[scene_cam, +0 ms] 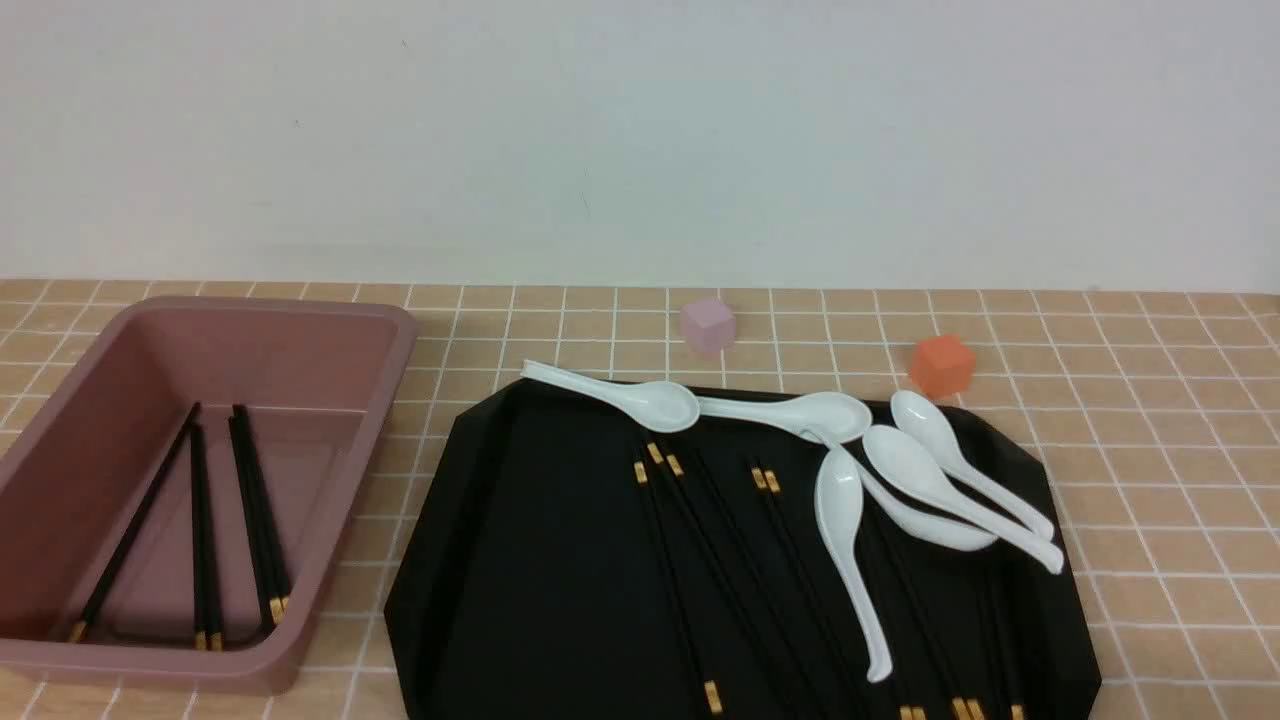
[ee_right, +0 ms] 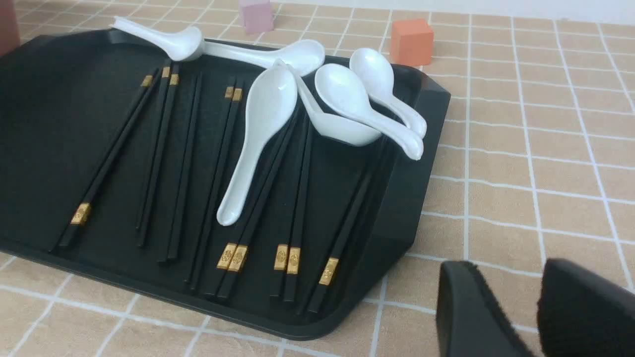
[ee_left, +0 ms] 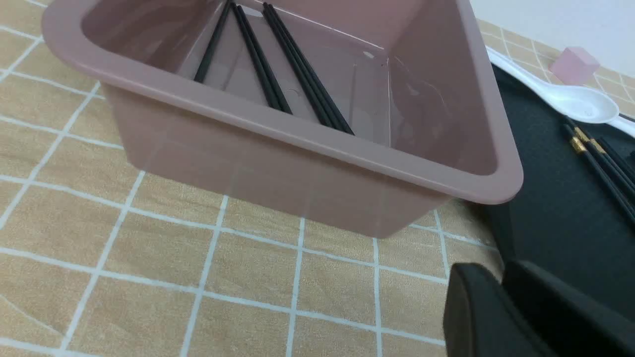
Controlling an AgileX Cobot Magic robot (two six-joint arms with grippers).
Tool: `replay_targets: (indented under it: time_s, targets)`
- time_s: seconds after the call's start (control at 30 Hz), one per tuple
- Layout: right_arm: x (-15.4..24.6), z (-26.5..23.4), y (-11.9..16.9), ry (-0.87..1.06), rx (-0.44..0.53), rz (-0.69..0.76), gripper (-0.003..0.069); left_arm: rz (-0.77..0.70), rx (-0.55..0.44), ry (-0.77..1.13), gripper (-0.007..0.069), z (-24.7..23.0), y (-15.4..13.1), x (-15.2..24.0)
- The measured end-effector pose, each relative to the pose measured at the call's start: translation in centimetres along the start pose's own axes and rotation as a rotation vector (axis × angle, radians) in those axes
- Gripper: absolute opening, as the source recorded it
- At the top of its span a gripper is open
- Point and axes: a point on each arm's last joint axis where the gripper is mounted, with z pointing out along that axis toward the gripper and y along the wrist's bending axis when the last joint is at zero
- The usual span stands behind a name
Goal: On brown tablecloth take chopsticks from black tray and put them in box.
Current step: 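Reach over to the black tray and grasp a pair of chopsticks with the left gripper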
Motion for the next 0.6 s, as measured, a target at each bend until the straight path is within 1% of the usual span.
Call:
replay_targets:
  time_s: [0.6]
  targets:
    - [0.0, 0.0, 0.0, 0.0, 0.0, 0.0, 0.024, 0.0, 0.0, 0.0, 0.0113, 0.0, 0.0, 0.0]
